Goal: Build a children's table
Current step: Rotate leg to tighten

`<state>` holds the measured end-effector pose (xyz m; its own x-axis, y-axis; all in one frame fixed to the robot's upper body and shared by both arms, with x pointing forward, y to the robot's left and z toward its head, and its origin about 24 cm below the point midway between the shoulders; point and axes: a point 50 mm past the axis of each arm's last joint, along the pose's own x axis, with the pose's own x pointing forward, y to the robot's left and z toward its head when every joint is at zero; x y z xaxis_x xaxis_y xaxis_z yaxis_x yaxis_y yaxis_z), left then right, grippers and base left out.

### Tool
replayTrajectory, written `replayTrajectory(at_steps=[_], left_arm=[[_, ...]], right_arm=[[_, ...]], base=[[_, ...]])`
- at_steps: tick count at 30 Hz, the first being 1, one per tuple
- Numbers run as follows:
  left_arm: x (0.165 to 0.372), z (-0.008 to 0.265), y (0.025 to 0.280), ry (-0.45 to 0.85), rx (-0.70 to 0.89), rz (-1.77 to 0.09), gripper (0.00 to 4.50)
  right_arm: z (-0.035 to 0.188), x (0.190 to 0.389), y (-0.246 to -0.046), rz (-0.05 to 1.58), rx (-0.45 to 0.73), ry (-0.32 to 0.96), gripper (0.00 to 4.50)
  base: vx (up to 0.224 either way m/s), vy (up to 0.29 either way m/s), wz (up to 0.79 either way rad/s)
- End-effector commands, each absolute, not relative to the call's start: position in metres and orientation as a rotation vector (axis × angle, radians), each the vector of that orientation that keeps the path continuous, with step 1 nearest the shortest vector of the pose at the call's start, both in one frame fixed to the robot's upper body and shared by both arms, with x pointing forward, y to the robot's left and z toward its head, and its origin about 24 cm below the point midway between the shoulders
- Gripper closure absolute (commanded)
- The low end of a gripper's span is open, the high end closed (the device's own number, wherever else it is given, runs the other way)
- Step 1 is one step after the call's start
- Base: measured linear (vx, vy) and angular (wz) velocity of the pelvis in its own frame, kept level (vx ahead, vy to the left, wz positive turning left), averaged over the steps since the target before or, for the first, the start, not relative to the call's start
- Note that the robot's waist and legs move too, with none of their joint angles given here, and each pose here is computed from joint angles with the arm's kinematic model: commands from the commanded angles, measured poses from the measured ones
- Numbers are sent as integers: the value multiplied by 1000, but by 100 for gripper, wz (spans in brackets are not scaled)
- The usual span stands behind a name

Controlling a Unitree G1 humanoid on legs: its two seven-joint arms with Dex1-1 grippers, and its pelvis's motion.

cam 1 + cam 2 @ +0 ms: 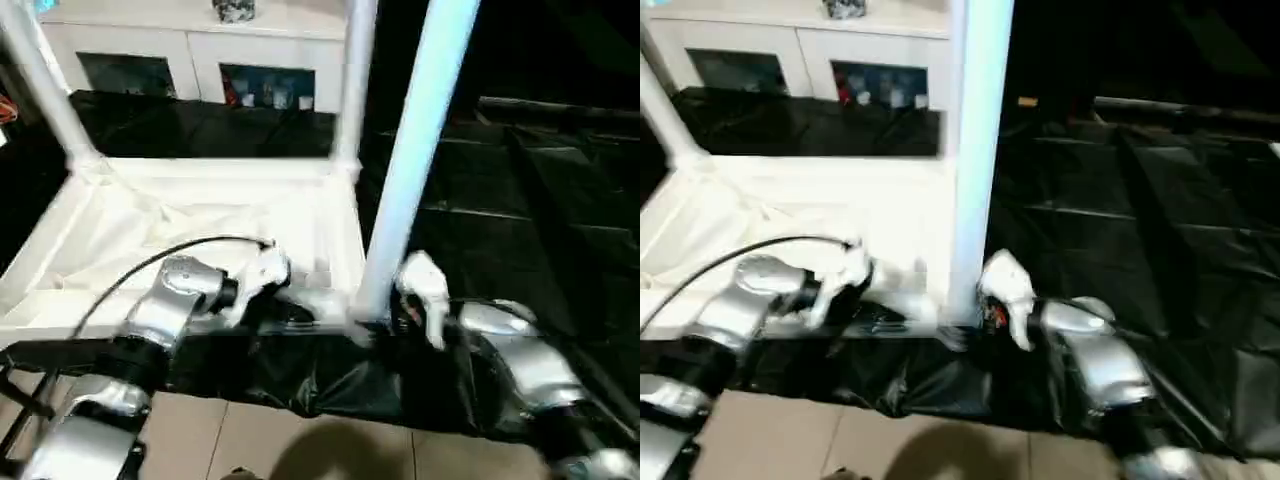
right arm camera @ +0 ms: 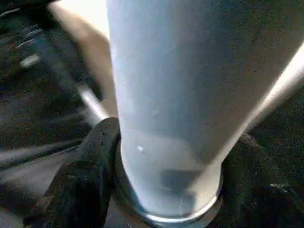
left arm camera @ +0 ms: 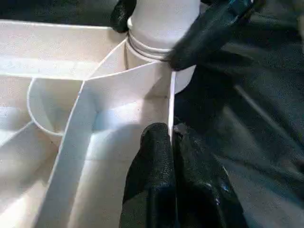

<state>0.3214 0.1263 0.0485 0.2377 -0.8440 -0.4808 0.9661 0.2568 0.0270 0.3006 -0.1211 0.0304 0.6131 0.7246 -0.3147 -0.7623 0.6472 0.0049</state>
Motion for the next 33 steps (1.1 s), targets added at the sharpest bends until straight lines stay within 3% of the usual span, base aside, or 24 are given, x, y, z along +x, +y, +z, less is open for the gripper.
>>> replayTrajectory(at_steps=[1,9,12,15,20,28,33], left_arm=[[329,55,102,345,321,-1203,450],[329,53,63,313,270,-1133,450],[329,55,60,304,284,-1141,450],[328,57,65,290,297,-1187,450],[324,61,78,275,307,-1280,450],[320,63,108,317,350,-1413,450],[316,66,118,343,356,-1483,450]], right_arm=[[14,301,-102,785,-121,368,184],[16,314,-59,628,-82,338,184],[20,316,-55,637,-13,315,115],[21,314,-64,671,-6,307,94],[23,316,-87,677,-102,290,69],[30,293,-116,1042,-176,307,69],[34,282,-122,1201,-191,332,69]], base=[[0,0,0],[0,0,0],[0,0,0],[0,0,0],[0,0,0],[0,0,0],[0,0,0]])
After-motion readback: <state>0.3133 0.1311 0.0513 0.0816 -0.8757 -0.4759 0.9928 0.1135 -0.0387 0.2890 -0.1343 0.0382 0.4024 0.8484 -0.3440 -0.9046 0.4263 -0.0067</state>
